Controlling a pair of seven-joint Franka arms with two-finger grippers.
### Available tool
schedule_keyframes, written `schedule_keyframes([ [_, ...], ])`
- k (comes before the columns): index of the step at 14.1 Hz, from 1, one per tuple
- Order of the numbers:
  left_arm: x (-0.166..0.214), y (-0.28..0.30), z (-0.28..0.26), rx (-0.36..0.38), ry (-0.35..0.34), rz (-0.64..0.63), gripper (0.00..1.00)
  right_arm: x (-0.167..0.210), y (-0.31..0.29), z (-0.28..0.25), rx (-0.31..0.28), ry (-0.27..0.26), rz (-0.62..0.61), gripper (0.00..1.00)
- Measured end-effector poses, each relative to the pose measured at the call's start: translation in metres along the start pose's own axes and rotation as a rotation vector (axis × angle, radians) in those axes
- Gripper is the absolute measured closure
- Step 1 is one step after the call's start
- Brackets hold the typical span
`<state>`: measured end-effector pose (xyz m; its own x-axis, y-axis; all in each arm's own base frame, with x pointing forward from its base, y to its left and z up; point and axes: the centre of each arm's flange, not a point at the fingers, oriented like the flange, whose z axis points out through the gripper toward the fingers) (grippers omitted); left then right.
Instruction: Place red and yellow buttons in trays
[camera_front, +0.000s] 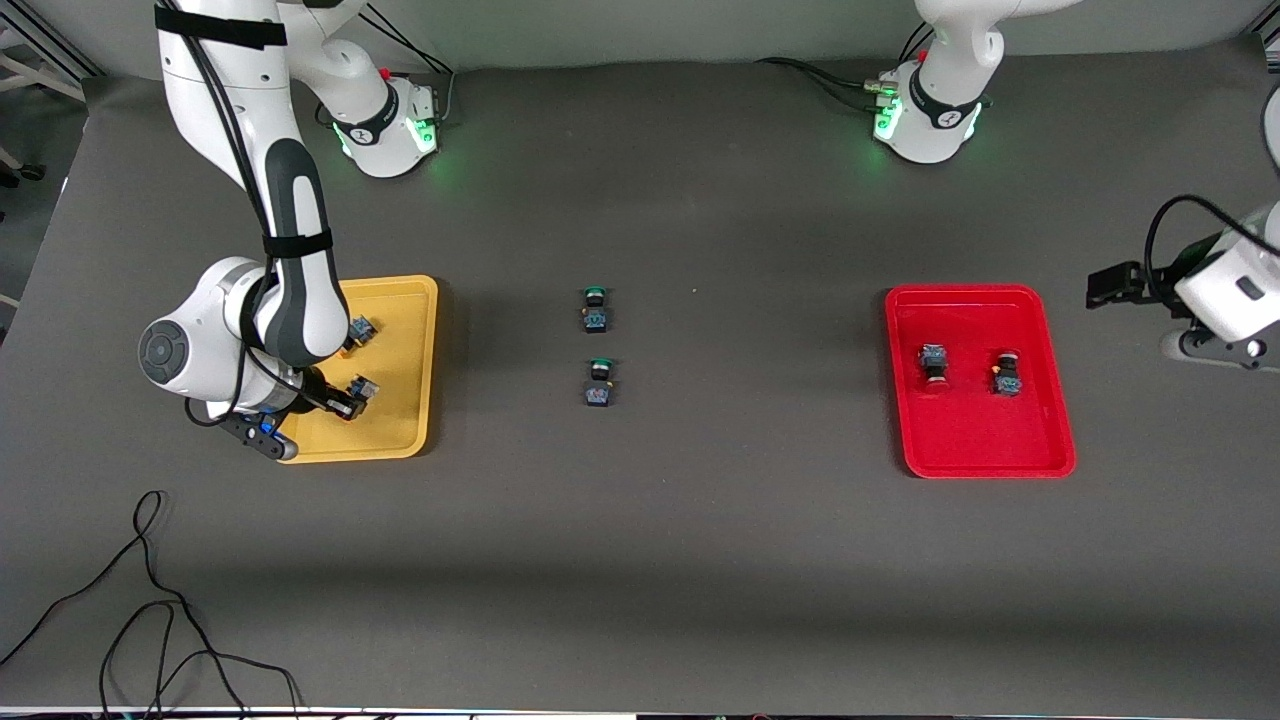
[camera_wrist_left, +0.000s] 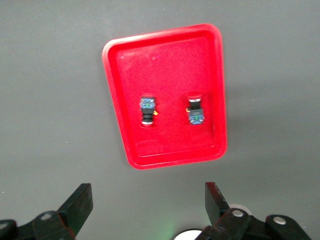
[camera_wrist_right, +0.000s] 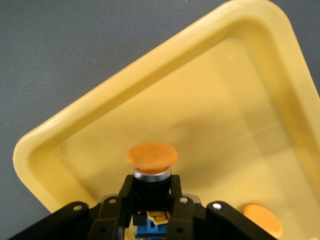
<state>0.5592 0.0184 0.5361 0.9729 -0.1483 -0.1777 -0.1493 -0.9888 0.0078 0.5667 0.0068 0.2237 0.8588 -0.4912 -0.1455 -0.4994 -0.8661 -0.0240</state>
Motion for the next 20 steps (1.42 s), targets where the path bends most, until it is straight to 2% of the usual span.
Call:
schedule_keyframes([
  [3, 0.000, 0.032, -0.012, -0.004, 0.005, -0.005, 0.00, 0.002, 0.000, 0.006, 0.003, 0.014, 0.015, 0.65],
  [4, 0.001, 0.041, -0.013, 0.001, 0.005, -0.009, 0.00, 0.002, 0.000, 0.008, 0.006, 0.013, 0.021, 0.60],
  [7, 0.001, 0.041, -0.020, 0.005, 0.016, -0.027, 0.00, 0.004, -0.005, 0.004, 0.022, 0.019, 0.021, 0.30],
  [10, -0.001, 0.035, -0.026, 0.003, 0.026, -0.037, 0.00, 0.008, -0.015, -0.030, 0.074, 0.013, -0.001, 0.01],
  [12, -0.002, 0.037, -0.027, 0.003, 0.028, -0.035, 0.00, 0.018, -0.008, -0.078, 0.096, 0.017, -0.039, 0.00],
  [14, -0.001, 0.039, -0.027, 0.003, 0.028, -0.047, 0.00, 0.026, 0.010, -0.137, 0.145, 0.026, -0.063, 0.00],
  [17, -0.001, 0.041, -0.027, 0.003, 0.028, -0.054, 0.00, 0.020, 0.027, -0.210, 0.203, 0.015, -0.120, 0.00],
  [20, -0.001, 0.041, -0.027, 0.003, 0.028, -0.055, 0.00, 0.005, 0.030, -0.253, 0.180, 0.042, -0.203, 0.00],
])
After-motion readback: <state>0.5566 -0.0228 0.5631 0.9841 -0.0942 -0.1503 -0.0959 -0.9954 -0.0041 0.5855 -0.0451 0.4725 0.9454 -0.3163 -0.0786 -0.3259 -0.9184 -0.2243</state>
